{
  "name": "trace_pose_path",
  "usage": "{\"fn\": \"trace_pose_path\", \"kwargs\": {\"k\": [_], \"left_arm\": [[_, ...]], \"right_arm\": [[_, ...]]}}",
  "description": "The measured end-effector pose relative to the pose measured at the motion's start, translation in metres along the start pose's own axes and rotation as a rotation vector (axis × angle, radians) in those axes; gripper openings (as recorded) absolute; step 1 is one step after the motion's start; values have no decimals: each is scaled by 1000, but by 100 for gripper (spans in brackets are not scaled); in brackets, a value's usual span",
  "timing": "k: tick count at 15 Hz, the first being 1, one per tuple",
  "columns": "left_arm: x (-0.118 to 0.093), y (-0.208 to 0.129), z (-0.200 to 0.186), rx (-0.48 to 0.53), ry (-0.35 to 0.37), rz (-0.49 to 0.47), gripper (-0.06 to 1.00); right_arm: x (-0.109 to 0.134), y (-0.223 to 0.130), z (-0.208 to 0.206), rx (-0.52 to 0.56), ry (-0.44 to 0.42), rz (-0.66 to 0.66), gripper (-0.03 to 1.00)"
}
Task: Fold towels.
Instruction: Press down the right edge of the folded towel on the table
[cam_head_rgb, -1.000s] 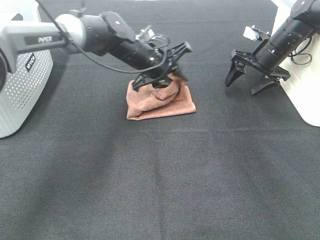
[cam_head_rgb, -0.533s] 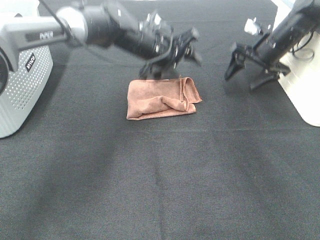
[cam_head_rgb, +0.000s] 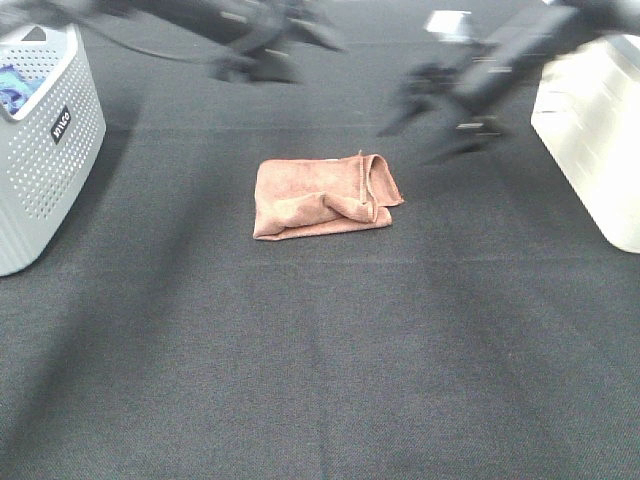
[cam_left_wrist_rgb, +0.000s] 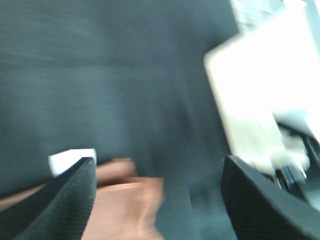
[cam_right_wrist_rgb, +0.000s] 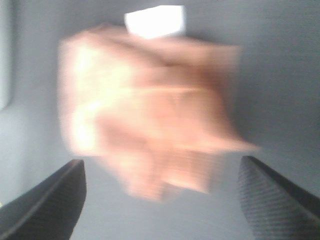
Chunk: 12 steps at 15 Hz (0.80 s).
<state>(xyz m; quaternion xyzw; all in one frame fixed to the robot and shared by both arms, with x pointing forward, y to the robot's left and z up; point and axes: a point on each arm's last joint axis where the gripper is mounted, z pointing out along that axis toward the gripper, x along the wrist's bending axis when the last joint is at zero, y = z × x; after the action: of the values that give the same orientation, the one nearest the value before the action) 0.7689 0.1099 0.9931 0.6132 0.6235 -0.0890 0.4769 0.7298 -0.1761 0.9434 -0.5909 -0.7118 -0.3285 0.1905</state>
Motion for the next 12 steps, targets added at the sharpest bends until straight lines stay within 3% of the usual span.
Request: {"fn": "trace_pose_path", "kwargs": {"k": [2,4,8,12], "left_arm": [[23,13,-19,11,21,-32,68],[36,16,-29,45,28,-52,68],[35,14,-29,67,22,-55,68],[35,14,-29,67,19,-57,68]], "right_arm": [[31,-4,23,14,73,-60,78],[46,-9,57,17,141,-78,78],[16,-10,86,-13,151,-5,78],[-14,-10,88,-21,129,38,78]]}}
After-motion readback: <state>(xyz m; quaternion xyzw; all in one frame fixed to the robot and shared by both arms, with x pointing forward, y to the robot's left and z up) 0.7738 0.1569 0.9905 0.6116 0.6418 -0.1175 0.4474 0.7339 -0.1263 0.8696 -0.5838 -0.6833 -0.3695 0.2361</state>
